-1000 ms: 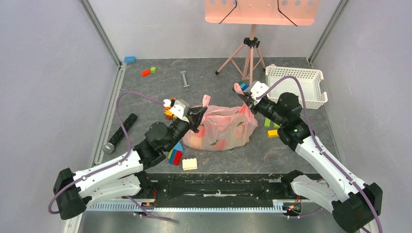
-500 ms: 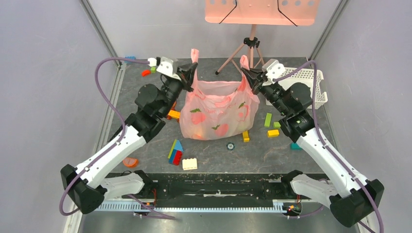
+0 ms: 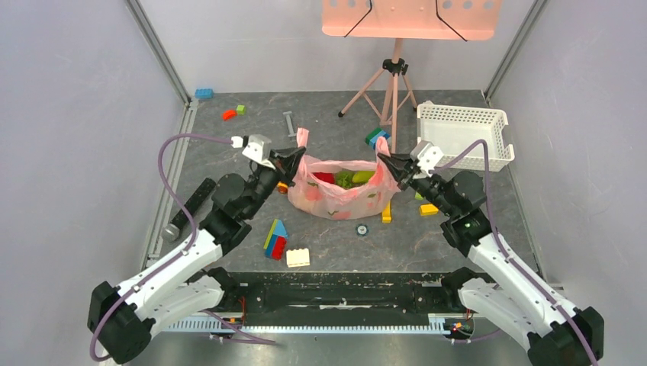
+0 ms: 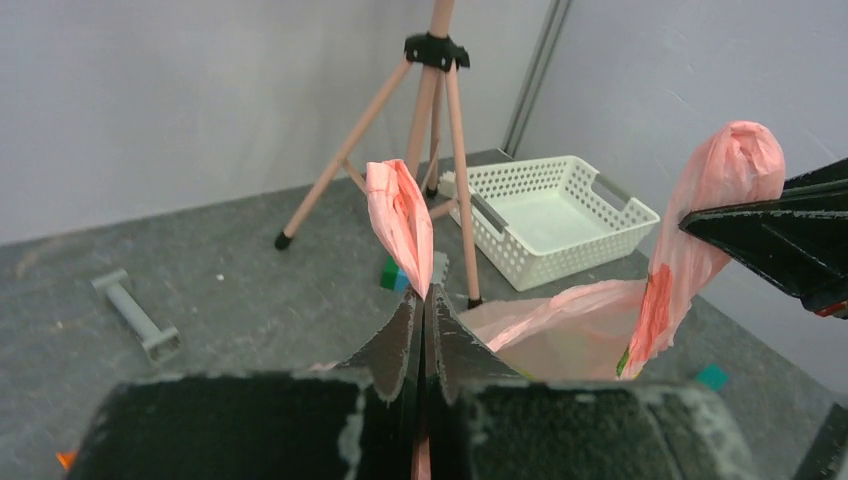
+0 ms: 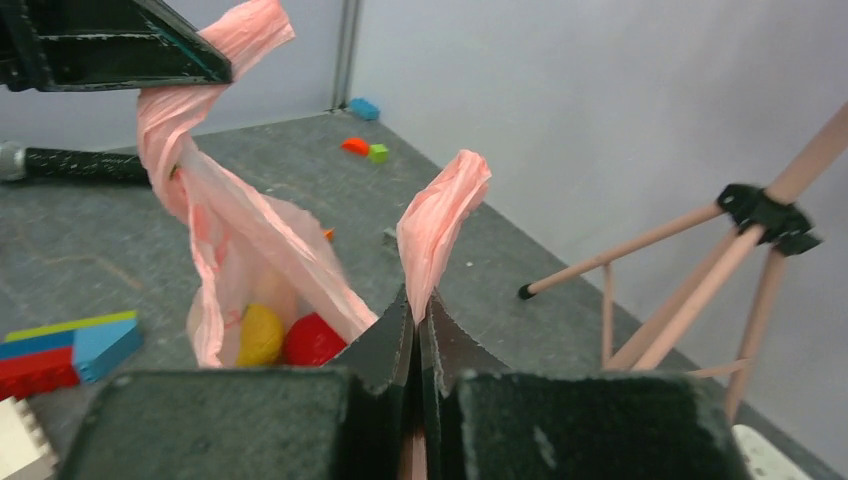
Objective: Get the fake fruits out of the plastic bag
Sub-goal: Adjust the plastic bag at the center of the board.
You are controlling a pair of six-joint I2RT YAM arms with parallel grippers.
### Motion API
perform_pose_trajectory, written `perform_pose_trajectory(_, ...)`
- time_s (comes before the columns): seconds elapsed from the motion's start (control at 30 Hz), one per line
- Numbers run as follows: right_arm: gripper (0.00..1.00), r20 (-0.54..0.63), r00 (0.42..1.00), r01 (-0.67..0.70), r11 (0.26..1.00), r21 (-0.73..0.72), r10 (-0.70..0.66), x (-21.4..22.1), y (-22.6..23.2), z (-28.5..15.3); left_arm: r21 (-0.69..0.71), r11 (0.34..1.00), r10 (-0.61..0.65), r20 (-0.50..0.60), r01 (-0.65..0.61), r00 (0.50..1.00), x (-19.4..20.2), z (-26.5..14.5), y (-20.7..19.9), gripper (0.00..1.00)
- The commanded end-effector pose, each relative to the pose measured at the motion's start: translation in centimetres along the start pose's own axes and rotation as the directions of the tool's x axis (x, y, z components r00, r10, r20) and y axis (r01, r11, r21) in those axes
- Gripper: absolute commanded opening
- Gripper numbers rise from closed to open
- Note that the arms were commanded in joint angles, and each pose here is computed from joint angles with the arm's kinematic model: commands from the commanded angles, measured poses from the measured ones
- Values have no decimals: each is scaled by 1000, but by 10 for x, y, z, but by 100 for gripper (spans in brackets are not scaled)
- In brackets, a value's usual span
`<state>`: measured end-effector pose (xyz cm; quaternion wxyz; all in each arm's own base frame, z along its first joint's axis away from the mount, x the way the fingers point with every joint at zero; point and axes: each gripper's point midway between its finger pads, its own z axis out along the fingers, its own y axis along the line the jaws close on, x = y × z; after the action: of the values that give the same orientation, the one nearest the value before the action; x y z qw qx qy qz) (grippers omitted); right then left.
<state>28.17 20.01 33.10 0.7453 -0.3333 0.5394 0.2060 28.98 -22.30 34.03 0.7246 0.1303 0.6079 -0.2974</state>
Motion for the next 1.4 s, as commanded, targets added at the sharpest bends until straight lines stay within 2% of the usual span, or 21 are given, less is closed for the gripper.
perform_pose_trajectory(0.0, 0, 108, 992, -60, 995, -76, 68, -16, 23, -16, 29, 990, -142, 103, 140, 984, -19, -21, -6, 2)
perform_pose_trajectory(0.07, 0, 101, 991, -83, 993, -80, 91, -11, 27, -23, 37, 985, -172, 95, 169, 981, -18, -29, -8, 2)
perform_pose_trajectory(0.2, 7, 80, 990, -114, 991, -67, 120, -5, 31, -34, 66, 980, -191, 65, 187, 979, -16, -40, -14, 2)
perform_pose_trajectory(0.3, 36, 64, 989, -129, 990, -65, 133, -2, 33, -41, 82, 975, -209, 41, 206, 977, -14, -49, -18, 2)
perform_pose_trajectory(0.43, 69, 86, 988, -121, 990, -65, 127, -11, 35, -48, 147, 964, -220, -25, 222, 975, -6, -56, -32, 2)
perform_pose_trajectory(0.5, 80, 108, 984, -135, 989, -58, 140, -22, 33, -50, 160, 960, -224, -57, 231, 973, -1, -57, -36, 2)
perform_pose_trajectory(0.6, 89, 121, 965, -233, 972, -26, 234, -41, 25, -50, 167, 958, -220, -96, 234, 971, 6, -60, -38, 2)
perform_pose_trajectory(0.7, 98, 70, 950, -302, 953, -34, 304, -55, 22, -41, 166, 958, -217, -110, 233, 970, 10, -62, -38, 2)
perform_pose_trajectory(0.87, 98, -25, 959, -284, 952, -117, 283, -67, 27, -24, 157, 958, -224, -102, 238, 969, 9, -64, -36, 2)
perform_pose_trajectory(1.17, 98, -68, 985, -172, 956, -236, 160, -43, 38, -3, 159, 959, -220, -95, 233, 971, 4, -61, -37, 2)
perform_pose_trajectory(1.37, 98, -33, 991, -132, 961, -244, 128, -34, 38, 7, 166, 958, -221, -101, 236, 970, 4, -60, -39, 2)
